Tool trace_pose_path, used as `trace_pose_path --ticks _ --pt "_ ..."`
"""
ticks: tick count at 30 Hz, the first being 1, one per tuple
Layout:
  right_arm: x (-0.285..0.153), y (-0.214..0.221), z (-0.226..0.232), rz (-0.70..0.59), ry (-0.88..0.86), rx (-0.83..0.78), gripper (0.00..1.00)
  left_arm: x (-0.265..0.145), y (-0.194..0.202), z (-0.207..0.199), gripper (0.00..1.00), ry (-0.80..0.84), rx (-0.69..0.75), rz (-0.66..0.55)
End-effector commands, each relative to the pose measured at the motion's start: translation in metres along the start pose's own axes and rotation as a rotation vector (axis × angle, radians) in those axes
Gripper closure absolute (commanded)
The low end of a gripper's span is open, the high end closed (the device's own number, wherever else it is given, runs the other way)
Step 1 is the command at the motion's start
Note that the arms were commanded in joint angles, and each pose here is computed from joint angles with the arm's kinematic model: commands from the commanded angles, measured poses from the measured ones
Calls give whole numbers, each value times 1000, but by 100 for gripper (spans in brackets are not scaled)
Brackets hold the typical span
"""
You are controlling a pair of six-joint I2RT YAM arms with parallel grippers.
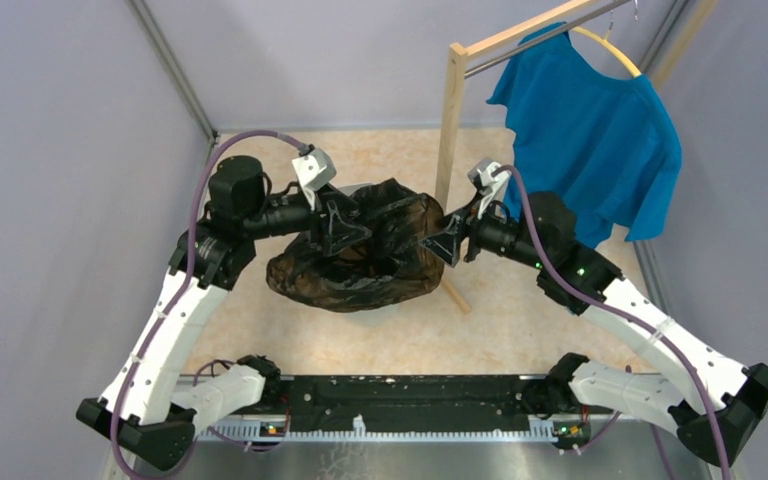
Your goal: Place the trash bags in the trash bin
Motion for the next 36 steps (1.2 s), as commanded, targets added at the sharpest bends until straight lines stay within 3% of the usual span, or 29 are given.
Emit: trace_pose_path --ticks 1,7,12,14,17,23,28,33,36 --pt "6 -4 0 -49 -38 0 51 -9 -27 7 50 -146 122 -102" --pt "12 4 -3 -45 -36 39 66 -3 -31 18 82 -211 124 -124" --pt "20 20 -18 10 26 126 84 6 -26 51 92 -454 33 -69" --pt "23 26 -22 34 21 155 86 13 -23 69 99 -550 -44 -4" --pt "25 34 -24 60 18 178 86 26 -16 88 100 -556 -119 60" --pt "23 48 -31 89 89 190 84 33 -9 110 100 -573 -171 67" --pt "26 57 -35 113 106 190 76 34 6 133 100 -642 -283 111" --pt "32 53 -32 98 61 203 72 28 17 148 100 -637 -351 88" --pt "34 47 -32 85 64 201 75 28 17 153 100 -632 -368 70"
Point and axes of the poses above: each gripper's point midway between its finger pads, its own x axis out along the fingers, its own z axis along the line the jaws close on, y = z × x, the point moved 9 cm from there along -x, back along the fingers, and after that the axes turned 2 degrees about -x, right-handed, at the moved point
